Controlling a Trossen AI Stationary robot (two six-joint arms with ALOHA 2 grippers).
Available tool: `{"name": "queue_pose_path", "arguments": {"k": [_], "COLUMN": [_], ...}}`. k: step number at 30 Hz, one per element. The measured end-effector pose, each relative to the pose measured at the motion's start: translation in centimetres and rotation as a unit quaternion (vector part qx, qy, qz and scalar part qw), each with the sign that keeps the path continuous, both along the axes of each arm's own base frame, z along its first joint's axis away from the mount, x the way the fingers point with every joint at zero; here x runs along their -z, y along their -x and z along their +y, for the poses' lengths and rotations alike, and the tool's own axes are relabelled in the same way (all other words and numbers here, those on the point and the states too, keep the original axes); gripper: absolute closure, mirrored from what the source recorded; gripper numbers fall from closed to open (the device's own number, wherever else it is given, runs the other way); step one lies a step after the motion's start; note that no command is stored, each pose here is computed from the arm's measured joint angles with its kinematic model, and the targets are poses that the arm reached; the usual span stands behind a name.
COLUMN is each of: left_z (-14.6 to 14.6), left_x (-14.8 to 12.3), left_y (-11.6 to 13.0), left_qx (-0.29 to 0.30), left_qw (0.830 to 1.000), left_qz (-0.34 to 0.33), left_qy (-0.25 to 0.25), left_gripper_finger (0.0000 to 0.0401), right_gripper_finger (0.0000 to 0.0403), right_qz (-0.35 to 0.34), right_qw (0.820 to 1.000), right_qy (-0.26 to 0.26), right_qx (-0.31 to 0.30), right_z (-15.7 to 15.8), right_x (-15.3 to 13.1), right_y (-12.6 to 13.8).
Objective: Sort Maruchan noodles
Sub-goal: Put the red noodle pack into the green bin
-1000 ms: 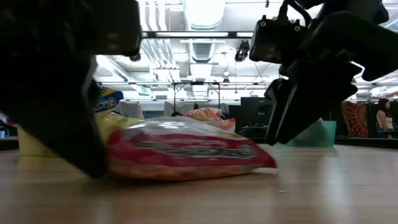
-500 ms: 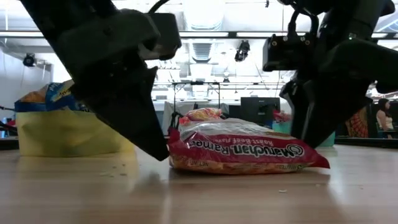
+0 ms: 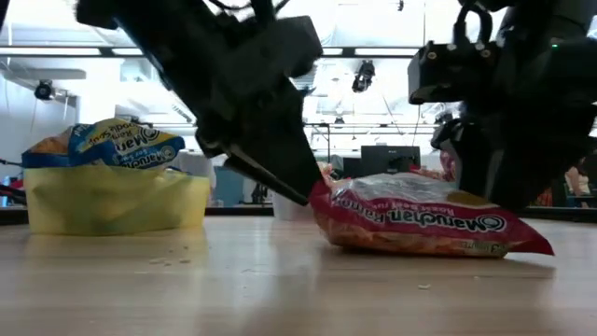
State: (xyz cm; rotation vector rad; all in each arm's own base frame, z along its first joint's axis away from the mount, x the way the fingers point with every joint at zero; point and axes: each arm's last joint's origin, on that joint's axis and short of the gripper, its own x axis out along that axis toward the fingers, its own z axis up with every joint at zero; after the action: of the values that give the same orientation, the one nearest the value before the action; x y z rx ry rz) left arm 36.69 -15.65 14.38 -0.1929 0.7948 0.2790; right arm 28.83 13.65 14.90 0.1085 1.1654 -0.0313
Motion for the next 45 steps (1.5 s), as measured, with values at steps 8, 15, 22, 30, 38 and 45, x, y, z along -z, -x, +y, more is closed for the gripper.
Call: {"name": "queue_pose_path", "arguments": {"k": [8,15,22,30,38,45], "left_z": [0.5,-0.1,-1.1,-1.1,-1.0,-0.7], "left_x": [0.5,0.3,-0.6,-1.2,-1.3,-0.2], "left_y": [0.6,0.5,-0.5,-1.1,-1.3,-1.7], "left_qx": [0.004,0.02,0.057,0.074,0.061,0.067], "left_qw": [0.999,0.998,0.996,0.993,0.992,0.993], "left_qz": [0.046,0.043,-0.025,-0.065,-0.075,-0.061], "left_qy": [-0.003,0.039,0.065,0.069,0.077,0.072], "left_gripper_finger": [0.0237,0.0237,0.0237,0.0237,0.0237,0.0237], "right_gripper_finger": [0.0197,0.0197,0.0197,0.0197,0.0197,0.0197], "right_qz": [0.08,0.056,-0.006,-0.023,-0.072,-0.105], "right_qw": [0.995,0.99,0.985,0.985,0.973,0.963], "right_qy": [-0.028,-0.09,-0.118,-0.117,-0.183,-0.225], "right_qx": [0.043,0.091,0.125,0.126,0.119,0.106], "right_z": [0.5,-0.1,-2.9,-6.3,-10.0,-10.9], "right_x": [-0.5,-3.1,-3.8,-3.4,-2.7,-1.8], "right_y": [2.1,2.5,1.7,1.3,0.9,0.7]}}
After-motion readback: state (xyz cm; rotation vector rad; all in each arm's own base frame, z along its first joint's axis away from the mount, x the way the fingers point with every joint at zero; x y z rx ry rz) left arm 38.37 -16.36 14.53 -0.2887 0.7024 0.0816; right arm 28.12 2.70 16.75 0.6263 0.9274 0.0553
